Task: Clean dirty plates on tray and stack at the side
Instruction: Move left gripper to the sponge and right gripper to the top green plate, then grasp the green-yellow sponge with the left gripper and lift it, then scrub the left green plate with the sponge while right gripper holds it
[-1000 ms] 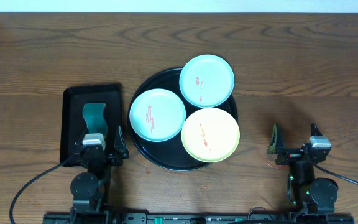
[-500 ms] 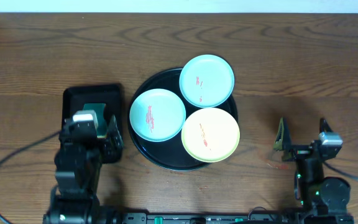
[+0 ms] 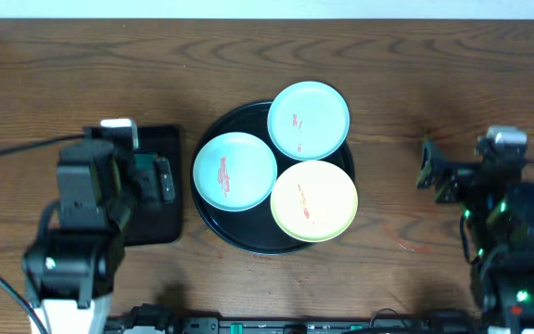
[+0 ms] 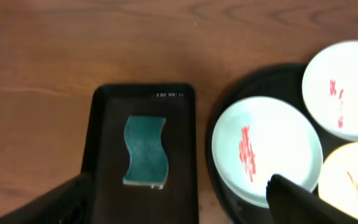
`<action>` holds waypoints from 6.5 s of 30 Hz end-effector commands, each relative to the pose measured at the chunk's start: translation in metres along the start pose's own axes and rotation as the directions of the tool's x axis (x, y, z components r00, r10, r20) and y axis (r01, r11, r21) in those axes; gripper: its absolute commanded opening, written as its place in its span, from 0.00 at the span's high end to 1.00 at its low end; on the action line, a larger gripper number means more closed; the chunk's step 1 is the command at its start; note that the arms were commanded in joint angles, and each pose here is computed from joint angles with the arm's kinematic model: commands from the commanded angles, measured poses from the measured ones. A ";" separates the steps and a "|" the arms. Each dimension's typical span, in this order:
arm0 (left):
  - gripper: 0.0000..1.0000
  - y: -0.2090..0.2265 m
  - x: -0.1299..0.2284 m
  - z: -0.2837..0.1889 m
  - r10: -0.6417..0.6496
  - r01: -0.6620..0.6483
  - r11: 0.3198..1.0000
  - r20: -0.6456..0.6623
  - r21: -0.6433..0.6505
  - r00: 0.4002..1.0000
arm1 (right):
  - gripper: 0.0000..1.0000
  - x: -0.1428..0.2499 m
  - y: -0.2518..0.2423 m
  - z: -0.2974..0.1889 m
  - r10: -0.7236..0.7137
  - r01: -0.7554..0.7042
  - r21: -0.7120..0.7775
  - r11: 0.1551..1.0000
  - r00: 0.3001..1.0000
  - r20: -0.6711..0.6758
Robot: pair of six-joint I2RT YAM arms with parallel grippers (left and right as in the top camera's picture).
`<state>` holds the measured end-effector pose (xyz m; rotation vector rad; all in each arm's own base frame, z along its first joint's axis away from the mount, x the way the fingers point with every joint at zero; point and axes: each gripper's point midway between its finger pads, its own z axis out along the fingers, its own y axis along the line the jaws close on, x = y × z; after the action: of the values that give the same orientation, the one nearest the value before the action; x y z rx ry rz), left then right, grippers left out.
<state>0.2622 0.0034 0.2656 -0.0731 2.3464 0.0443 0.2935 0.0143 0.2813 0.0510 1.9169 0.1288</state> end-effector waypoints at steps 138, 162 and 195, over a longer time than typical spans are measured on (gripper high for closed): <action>0.93 0.039 0.088 0.179 -0.250 0.267 0.961 -0.636 -0.071 0.730 | 0.99 0.296 0.248 0.177 -0.171 -0.013 -0.190 0.982 0.387 -0.906; 0.93 0.040 0.079 0.172 -0.348 0.273 0.937 -0.571 -0.216 0.743 | 0.99 0.297 0.245 0.174 -0.174 -0.025 -0.196 0.980 0.362 -0.916; 0.93 -0.118 0.137 0.241 -0.212 0.234 0.970 -0.701 -0.066 0.681 | 0.99 0.297 0.236 0.177 -0.151 -0.083 -0.188 0.979 0.336 -0.930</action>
<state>0.3475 -0.0942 0.0046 -0.4237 3.0633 -0.1046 0.3595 0.3023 0.0034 -0.2690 3.0478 0.5026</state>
